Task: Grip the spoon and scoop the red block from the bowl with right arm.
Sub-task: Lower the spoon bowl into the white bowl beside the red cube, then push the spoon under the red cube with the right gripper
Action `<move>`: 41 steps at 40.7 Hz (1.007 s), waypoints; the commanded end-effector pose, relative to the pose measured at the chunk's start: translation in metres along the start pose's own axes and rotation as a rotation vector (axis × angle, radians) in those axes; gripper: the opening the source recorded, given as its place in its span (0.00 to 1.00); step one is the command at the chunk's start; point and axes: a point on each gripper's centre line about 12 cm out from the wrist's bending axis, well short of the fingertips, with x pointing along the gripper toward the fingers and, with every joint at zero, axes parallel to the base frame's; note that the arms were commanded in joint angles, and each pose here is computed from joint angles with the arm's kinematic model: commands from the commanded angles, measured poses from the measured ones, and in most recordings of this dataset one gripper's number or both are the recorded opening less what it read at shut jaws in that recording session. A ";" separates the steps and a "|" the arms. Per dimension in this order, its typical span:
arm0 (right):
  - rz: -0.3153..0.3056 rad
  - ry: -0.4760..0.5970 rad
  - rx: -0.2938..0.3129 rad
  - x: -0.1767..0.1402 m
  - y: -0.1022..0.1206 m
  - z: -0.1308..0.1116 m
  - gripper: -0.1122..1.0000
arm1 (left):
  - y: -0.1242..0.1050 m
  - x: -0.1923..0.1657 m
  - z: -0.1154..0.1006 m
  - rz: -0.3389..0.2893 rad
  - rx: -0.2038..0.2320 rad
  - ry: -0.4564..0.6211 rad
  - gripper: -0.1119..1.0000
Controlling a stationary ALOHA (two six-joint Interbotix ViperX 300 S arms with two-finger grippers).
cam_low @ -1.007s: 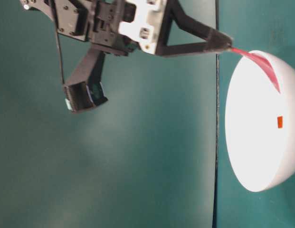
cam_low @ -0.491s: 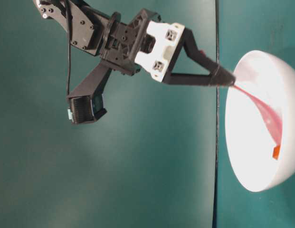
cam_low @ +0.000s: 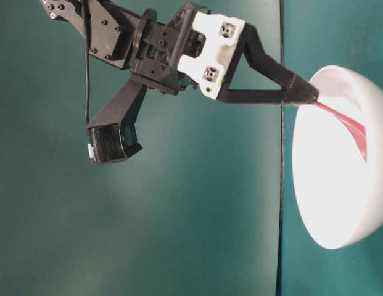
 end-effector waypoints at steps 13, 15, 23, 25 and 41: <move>-0.008 -0.124 -0.019 -0.009 0.004 0.019 0.31 | 0.000 0.002 0.011 -0.001 0.005 -0.031 0.10; -0.008 -0.125 -0.019 -0.009 0.004 0.020 0.31 | -0.001 0.002 0.011 -0.002 0.005 -0.032 0.10; -0.006 -0.092 -0.013 -0.009 0.004 0.013 0.31 | 0.000 0.002 0.011 -0.001 0.000 -0.032 0.10; -0.002 -0.069 0.000 -0.010 0.004 0.009 0.31 | -0.001 0.002 0.011 -0.002 -0.003 -0.031 0.10; 0.027 0.040 0.077 -0.041 0.014 0.000 0.31 | -0.001 0.002 0.012 -0.002 -0.008 -0.032 0.10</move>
